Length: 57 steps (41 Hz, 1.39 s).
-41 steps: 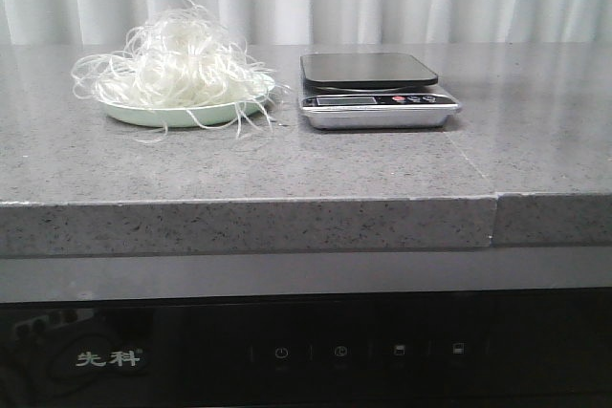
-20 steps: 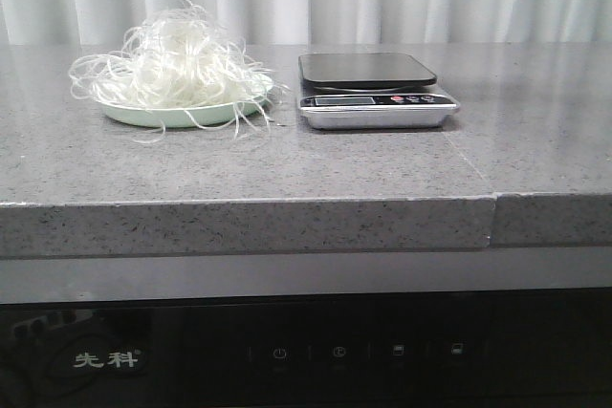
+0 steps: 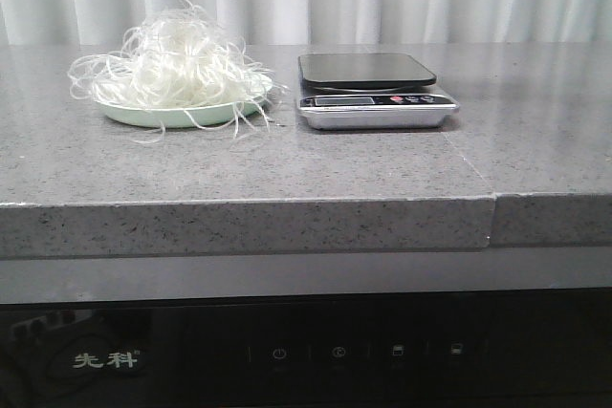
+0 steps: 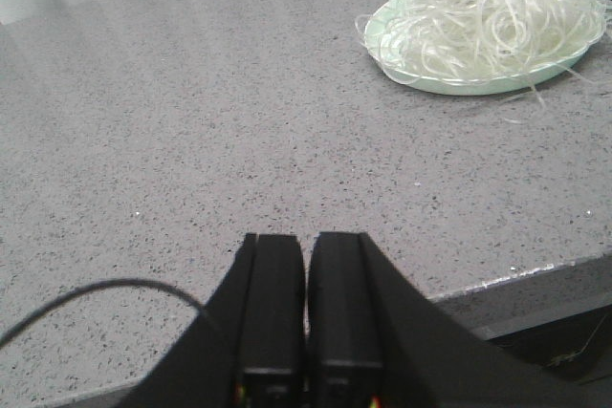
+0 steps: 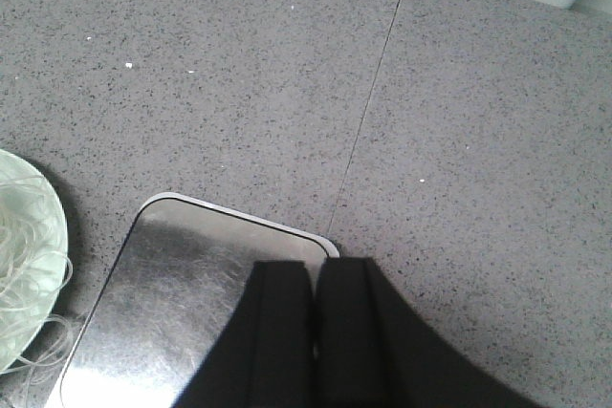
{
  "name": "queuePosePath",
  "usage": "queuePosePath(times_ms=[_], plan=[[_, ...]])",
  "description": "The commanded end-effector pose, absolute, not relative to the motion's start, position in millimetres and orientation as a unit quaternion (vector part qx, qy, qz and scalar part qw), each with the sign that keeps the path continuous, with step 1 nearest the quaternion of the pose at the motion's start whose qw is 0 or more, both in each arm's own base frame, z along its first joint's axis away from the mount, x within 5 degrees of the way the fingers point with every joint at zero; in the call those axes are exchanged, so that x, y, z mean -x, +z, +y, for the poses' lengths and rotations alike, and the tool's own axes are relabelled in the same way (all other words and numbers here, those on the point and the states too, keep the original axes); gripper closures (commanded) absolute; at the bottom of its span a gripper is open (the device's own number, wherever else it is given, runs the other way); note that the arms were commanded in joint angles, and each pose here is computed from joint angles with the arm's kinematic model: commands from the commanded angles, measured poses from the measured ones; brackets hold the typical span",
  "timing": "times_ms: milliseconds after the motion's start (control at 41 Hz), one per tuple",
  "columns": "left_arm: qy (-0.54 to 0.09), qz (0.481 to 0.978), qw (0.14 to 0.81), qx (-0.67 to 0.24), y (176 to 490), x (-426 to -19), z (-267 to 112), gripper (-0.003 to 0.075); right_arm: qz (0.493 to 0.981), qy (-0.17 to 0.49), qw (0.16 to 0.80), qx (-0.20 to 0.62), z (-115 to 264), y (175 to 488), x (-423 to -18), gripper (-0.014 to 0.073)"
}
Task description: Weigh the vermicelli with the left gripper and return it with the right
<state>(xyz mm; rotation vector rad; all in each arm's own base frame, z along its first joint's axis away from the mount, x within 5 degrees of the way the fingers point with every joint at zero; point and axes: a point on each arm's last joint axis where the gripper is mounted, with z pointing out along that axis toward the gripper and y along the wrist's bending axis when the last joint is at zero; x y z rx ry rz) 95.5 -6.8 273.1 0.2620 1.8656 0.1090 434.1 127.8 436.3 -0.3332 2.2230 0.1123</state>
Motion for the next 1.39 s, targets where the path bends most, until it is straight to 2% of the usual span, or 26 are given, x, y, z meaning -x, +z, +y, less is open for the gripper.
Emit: queuePosePath(times_ms=[0, 146, 269, 610, 1123, 1367], plan=[[0.038, 0.773, 0.623, -0.113, 288, -99, -9, 0.0582, 0.854, 0.047, 0.503, 0.125, 117, 481, -411, 0.0444], [0.038, 0.773, 0.623, -0.113, 288, -99, -9, 0.0582, 0.838, 0.040, 0.530, 0.126, 113, 496, -402, 0.0444], [0.038, 0.773, 0.623, -0.113, 288, -99, -9, 0.0582, 0.825, 0.041, 0.548, 0.128, 113, 496, -400, 0.0444], [0.038, 0.773, 0.623, -0.113, 288, -99, -9, 0.0582, 0.811, 0.041, 0.570, 0.127, 99, 451, -374, 0.0444], [0.038, 0.773, 0.623, -0.113, 288, -99, -9, 0.0582, 0.803, -0.016, 0.594, 0.046, 12, 400, -262, 0.0444], [0.038, 0.773, 0.623, -0.113, 288, -99, -9, 0.0582, 0.790, -0.048, 0.612, 0.003, -13, 373, -200, 0.0444]])
